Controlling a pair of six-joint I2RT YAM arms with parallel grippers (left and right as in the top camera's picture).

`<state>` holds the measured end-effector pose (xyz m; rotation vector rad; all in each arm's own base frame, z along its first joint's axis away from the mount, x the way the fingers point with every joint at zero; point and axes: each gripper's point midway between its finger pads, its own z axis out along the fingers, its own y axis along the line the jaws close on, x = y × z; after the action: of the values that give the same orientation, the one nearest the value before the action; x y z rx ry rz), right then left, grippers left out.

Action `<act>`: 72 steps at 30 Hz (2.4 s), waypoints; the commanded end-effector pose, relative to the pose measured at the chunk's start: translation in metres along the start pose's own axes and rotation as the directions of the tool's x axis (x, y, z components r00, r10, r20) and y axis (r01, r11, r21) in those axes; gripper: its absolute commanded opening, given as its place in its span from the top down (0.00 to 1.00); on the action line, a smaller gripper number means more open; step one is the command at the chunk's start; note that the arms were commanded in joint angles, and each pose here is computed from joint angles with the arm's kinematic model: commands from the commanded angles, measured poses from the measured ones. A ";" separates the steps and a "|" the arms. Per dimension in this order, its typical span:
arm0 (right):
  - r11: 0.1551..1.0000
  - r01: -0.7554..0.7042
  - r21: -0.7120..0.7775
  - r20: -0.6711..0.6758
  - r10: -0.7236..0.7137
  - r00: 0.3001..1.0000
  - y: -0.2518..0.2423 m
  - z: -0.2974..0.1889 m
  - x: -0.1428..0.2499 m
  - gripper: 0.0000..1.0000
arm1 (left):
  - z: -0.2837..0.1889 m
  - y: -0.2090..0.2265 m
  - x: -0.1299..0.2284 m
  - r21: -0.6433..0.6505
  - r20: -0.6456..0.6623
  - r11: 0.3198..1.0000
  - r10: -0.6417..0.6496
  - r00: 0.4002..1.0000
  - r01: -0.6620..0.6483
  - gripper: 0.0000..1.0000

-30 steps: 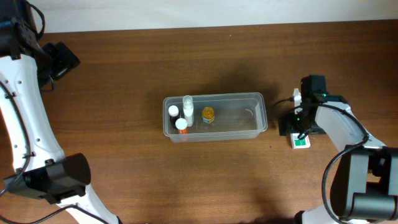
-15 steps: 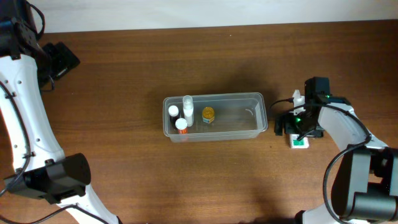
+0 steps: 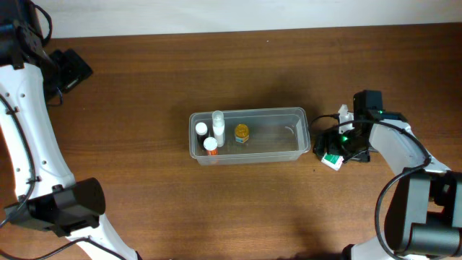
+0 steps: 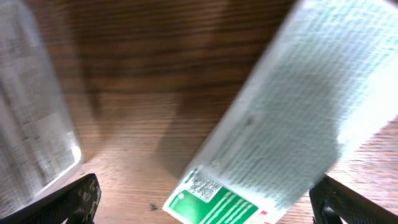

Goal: Pack container
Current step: 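Lower the right gripper and grasp the medicine box's end, then lift the medicine box upright with the right gripper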

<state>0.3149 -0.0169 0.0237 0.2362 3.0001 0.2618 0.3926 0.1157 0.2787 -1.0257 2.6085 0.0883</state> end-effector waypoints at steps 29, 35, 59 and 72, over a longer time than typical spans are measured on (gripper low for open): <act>0.967 -0.211 0.142 0.081 0.201 0.976 -0.034 0.025 -0.022 0.02 | -0.006 0.000 -0.001 0.010 0.015 1.000 0.012 1.000 -0.012 0.00; 0.966 -0.211 0.146 0.064 0.204 0.977 -0.034 0.026 -0.018 0.26 | -0.006 0.000 -0.001 0.010 0.015 1.000 0.012 1.000 -0.012 0.00; 0.966 -0.179 0.187 0.092 0.165 0.982 -0.037 0.003 -0.026 0.53 | -0.006 0.000 -0.001 0.010 0.015 1.000 0.012 1.000 -0.012 0.00; 0.970 -0.168 0.175 0.166 0.139 0.976 -0.030 -0.035 -0.039 0.52 | -0.006 0.000 -0.001 0.010 0.015 1.000 0.012 1.000 -0.012 0.00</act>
<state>0.3325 -0.0516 0.0335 0.5114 2.9239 0.0000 0.3926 0.1156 0.2787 -1.0257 2.6086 0.0878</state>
